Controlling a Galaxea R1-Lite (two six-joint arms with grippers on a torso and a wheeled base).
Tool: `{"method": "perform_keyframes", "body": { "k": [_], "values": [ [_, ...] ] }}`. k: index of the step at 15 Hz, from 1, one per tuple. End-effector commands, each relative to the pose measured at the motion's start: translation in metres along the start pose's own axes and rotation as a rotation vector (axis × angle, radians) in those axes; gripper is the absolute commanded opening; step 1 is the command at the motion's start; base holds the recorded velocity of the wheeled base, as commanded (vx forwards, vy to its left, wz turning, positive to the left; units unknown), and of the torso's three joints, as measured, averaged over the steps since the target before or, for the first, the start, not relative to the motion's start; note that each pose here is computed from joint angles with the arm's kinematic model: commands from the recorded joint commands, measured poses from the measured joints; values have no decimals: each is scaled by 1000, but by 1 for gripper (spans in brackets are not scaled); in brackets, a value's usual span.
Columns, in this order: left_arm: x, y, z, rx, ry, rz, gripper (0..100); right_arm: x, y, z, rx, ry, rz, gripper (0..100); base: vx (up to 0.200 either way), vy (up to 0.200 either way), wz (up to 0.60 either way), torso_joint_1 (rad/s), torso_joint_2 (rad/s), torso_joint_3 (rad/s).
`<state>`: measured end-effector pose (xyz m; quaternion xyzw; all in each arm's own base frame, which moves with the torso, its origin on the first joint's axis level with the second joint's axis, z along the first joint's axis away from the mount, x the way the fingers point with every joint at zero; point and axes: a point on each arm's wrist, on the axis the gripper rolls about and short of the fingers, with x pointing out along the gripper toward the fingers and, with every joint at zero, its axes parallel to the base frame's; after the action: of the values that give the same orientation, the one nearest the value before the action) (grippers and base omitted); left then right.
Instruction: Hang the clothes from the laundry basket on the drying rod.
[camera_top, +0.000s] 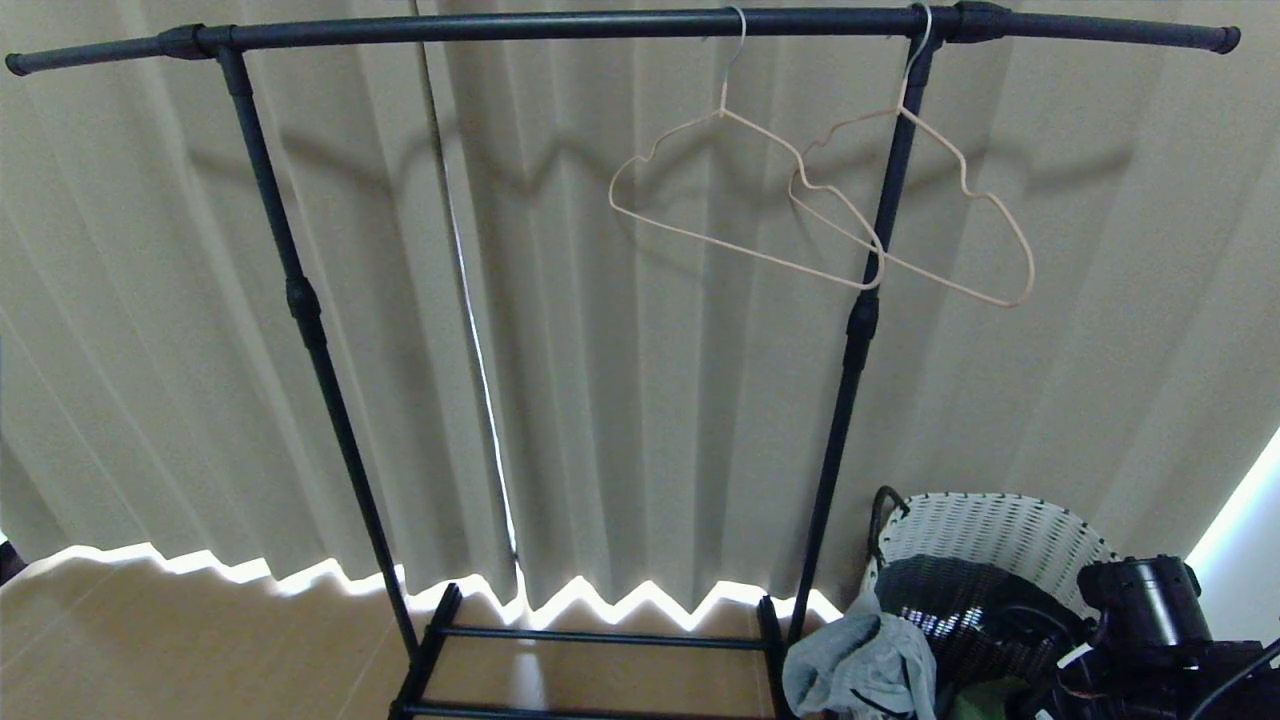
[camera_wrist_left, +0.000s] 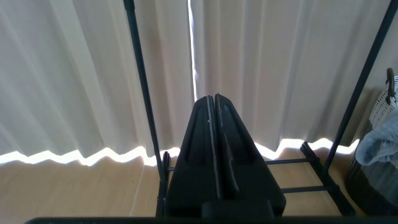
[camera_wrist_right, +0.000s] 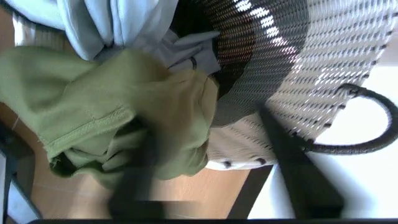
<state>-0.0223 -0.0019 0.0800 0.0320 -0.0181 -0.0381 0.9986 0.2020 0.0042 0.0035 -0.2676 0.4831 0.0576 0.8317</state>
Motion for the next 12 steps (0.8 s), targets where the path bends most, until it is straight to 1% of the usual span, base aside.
{"method": "perform_keyframes", "body": {
  "k": [1, 2, 4, 5, 6, 7, 8, 9, 11, 12],
  "values": [
    [0, 0, 0, 0, 0, 1, 0, -8, -1, -1, 3, -25, -9, 0, 0, 0, 0, 0, 0, 0],
    [0, 0, 0, 0, 0, 1, 0, -15, -2, -1, 7, -46, -17, 0, 0, 0, 0, 0, 0, 0],
    [0, 0, 0, 0, 0, 1, 0, -37, -7, 0, 24, -135, -59, 0, 0, 0, 0, 0, 0, 0],
    [0, 0, 0, 0, 0, 1, 0, -37, -7, 0, 24, -135, -59, 0, 0, 0, 0, 0, 0, 0],
    [0, 0, 0, 0, 0, 1, 0, -72, -17, 5, 52, -288, -139, 0, 0, 0, 0, 0, 0, 0],
    [0, 0, 0, 0, 0, -1, 0, -91, -23, 8, 66, -353, -174, 0, 0, 0, 0, 0, 0, 0],
    [0, 0, 0, 0, 0, 1, 0, -103, -27, 10, 73, -385, -191, 0, 0, 0, 0, 0, 0, 0],
    [0, 0, 0, 0, 0, 1, 0, -134, -35, 12, 85, -437, -208, 0, 0, 0, 0, 0, 0, 0],
    [0, 0, 0, 2, 0, -1, 0, -169, -38, 7, 85, -474, -181, 0, 0, 0, 0, 0, 0, 0],
    [0, 0, 0, 2, 0, -1, 0, -200, -40, 0, 104, -524, -142, 0, 0, 0, 0, 0, 0, 0]
  ]
}}
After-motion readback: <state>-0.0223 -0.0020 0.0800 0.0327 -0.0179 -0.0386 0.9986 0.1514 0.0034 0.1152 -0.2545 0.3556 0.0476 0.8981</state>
